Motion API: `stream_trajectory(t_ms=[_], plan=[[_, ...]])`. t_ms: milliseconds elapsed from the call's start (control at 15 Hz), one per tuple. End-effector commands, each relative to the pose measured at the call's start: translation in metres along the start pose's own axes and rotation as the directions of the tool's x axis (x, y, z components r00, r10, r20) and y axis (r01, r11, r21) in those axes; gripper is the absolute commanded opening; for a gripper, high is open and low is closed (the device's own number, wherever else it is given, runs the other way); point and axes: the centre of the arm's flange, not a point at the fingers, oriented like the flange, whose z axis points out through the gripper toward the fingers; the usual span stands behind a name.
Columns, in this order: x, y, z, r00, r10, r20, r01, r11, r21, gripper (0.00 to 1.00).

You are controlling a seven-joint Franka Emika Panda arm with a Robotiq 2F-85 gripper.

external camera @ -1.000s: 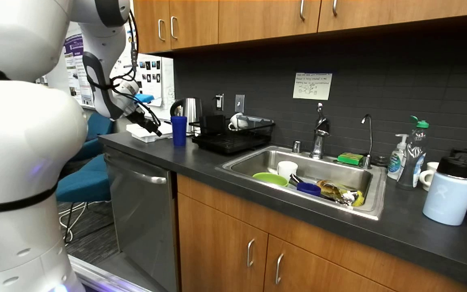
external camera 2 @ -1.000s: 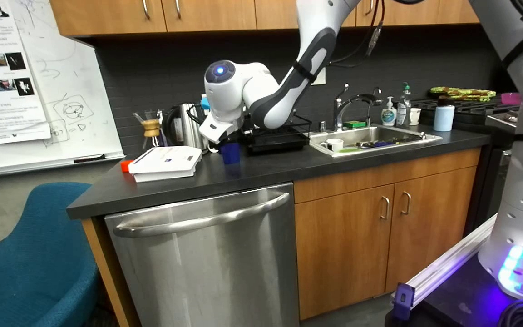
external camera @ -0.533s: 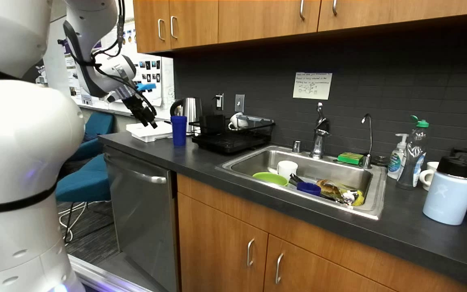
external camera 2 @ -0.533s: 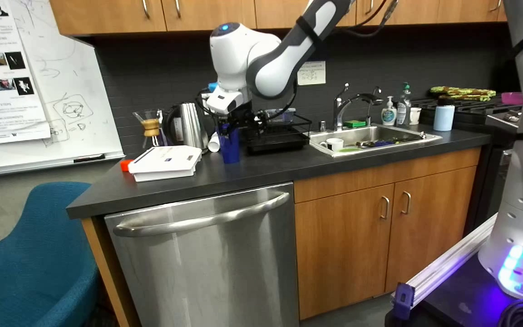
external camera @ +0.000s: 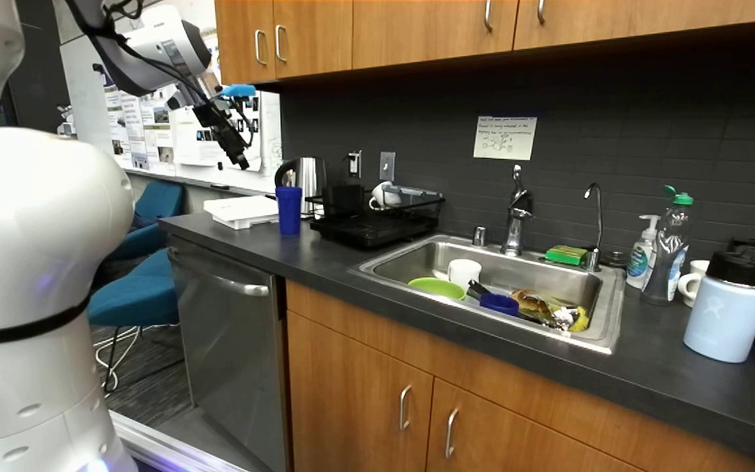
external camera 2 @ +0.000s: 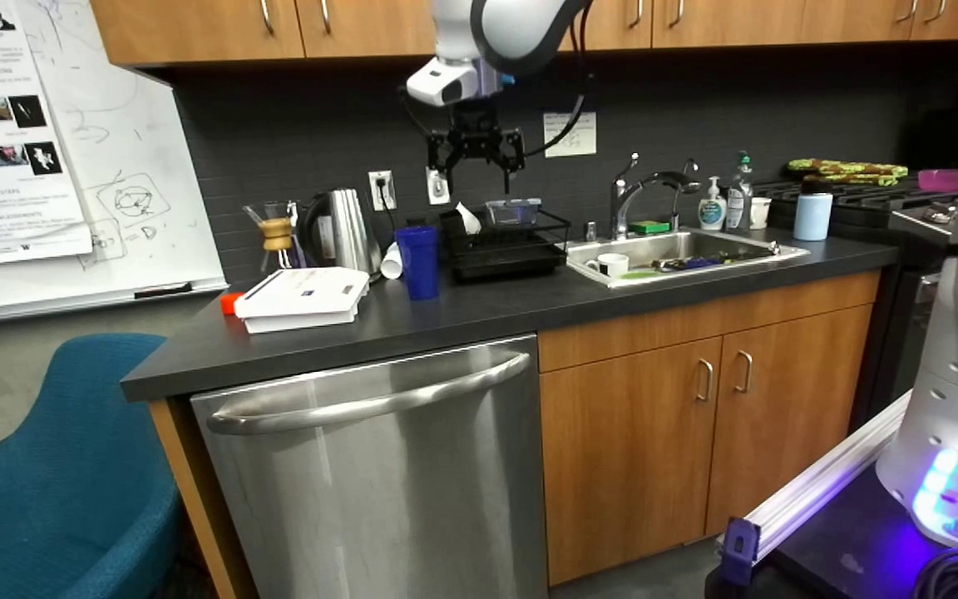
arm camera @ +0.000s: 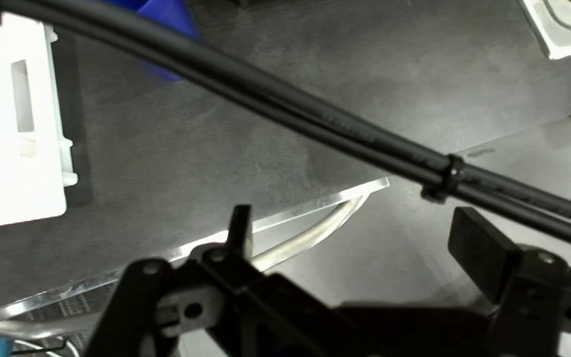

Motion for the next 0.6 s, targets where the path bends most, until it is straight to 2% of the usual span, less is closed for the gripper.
stream_trajectory(t_ms=[0, 200, 267, 533], plan=[[-0.0007, -0.0279, -0.0275, 0.988, 0.136, -0.073, -0.138, 0.99, -0.031, 1.0], [-0.0001, -0.0282, -0.0265, 0.954, 0.287, -0.083, -0.291, 0.956, -0.03, 1.0], [-0.0044, -0.0195, -0.0252, 0.976, 0.203, -0.079, -0.205, 0.978, -0.026, 1.0], [-0.0028, -0.022, -0.0219, 0.961, 0.265, -0.081, -0.267, 0.964, -0.014, 1.0]])
